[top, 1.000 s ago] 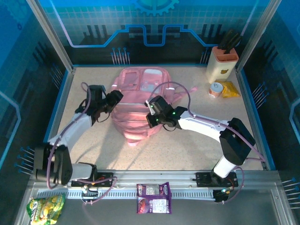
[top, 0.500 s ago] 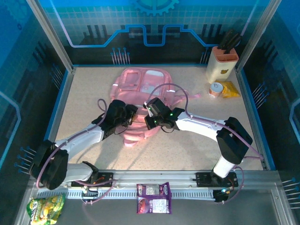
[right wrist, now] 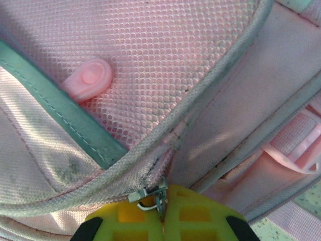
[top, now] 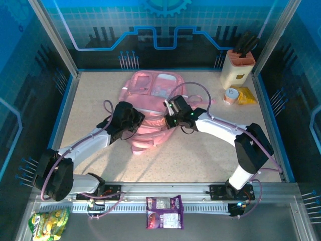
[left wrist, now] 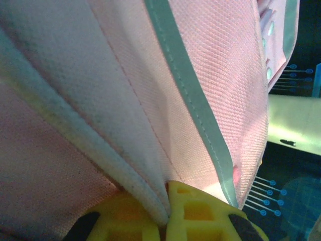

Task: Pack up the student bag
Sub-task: Zip the student bag at the center of the table, then reset both arms

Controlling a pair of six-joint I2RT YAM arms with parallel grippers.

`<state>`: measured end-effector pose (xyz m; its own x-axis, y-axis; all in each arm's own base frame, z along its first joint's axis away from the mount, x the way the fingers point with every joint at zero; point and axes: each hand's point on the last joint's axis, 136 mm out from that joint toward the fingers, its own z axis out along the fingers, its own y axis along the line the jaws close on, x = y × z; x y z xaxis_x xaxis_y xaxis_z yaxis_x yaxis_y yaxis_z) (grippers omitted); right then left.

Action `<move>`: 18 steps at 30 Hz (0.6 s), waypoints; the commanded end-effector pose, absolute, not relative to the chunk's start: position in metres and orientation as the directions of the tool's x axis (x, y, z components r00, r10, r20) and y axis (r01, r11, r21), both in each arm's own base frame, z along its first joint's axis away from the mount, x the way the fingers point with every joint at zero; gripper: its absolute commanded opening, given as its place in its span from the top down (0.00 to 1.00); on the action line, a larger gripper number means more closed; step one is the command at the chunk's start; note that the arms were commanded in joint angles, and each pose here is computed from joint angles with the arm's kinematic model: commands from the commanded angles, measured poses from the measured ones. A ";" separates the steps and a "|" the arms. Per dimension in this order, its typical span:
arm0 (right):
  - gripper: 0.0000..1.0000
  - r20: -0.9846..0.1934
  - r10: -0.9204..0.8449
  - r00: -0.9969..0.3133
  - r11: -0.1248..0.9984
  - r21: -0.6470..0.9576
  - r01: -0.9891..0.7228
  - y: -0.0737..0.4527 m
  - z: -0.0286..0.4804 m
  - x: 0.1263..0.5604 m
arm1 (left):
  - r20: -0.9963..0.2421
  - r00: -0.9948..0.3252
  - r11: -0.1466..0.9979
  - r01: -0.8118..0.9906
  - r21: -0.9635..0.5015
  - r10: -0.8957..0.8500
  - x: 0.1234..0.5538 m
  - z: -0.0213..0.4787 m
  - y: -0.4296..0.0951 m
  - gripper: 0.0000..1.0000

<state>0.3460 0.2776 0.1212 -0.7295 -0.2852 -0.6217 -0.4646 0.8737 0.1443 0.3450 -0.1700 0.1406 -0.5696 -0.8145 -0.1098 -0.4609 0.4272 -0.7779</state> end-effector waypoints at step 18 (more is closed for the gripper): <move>0.00 -0.890 0.057 -0.453 0.961 -0.075 0.267 -0.026 0.140 0.399 | -0.942 -0.236 0.833 -0.549 -0.074 -0.239 0.332 0.150 0.061 0.01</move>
